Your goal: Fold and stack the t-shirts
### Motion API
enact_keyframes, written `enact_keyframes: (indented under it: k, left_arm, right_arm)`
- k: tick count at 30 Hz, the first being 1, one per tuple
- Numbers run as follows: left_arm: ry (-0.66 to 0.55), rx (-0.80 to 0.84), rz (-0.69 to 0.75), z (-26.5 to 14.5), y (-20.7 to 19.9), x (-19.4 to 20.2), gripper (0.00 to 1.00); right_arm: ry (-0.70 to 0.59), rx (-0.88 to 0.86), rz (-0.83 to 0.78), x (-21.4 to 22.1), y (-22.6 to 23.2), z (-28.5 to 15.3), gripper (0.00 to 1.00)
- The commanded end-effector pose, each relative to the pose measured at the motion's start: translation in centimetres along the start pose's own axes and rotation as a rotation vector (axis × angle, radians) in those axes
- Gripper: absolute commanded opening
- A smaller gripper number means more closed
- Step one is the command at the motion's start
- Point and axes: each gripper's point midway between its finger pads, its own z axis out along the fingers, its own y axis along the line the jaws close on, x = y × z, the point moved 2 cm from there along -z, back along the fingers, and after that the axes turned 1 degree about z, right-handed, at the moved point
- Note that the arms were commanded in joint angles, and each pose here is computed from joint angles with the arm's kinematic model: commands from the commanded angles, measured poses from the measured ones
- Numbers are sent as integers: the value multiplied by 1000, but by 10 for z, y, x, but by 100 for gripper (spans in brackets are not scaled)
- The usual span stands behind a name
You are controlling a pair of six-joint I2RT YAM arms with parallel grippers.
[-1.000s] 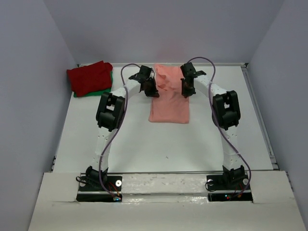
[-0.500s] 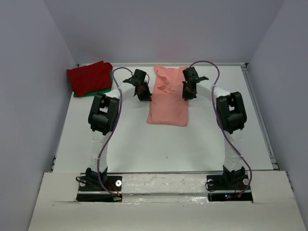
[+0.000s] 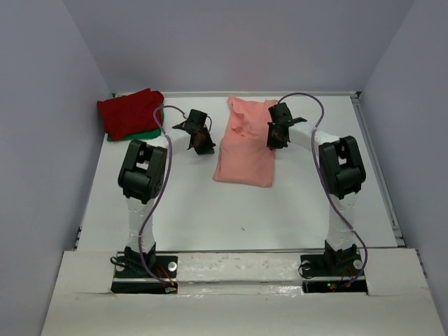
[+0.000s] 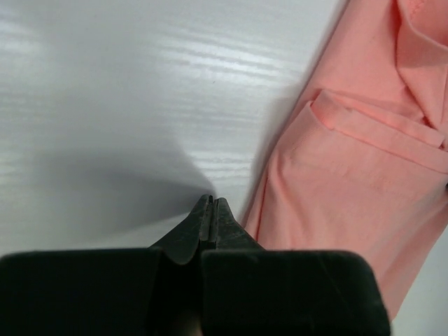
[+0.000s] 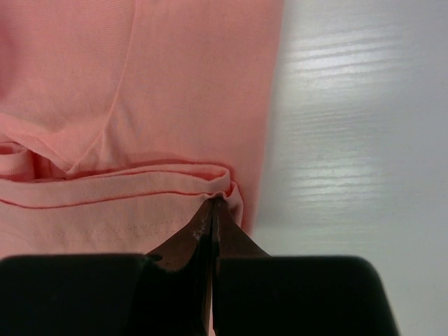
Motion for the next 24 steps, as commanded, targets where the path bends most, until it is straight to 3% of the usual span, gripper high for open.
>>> enact_keyframes:
  k: [1,8,17,24]
  left_arm:
    - [93,-163,-18,-7,47,46,0]
    - [-30,-211,7,-38,39,43,0]
    - [-264,6,238,-98,-60,-15,0]
    - [-276,102,323,-96,-103,-37,0]
  right_arm:
    - [270,122,-38,84,-37,5,0]
    - [270,116,-44,93,-38,-2,0]
    - [231,114,-69,72,-33,-6,0]
    - [229,110,-71,64,-29,-5,0]
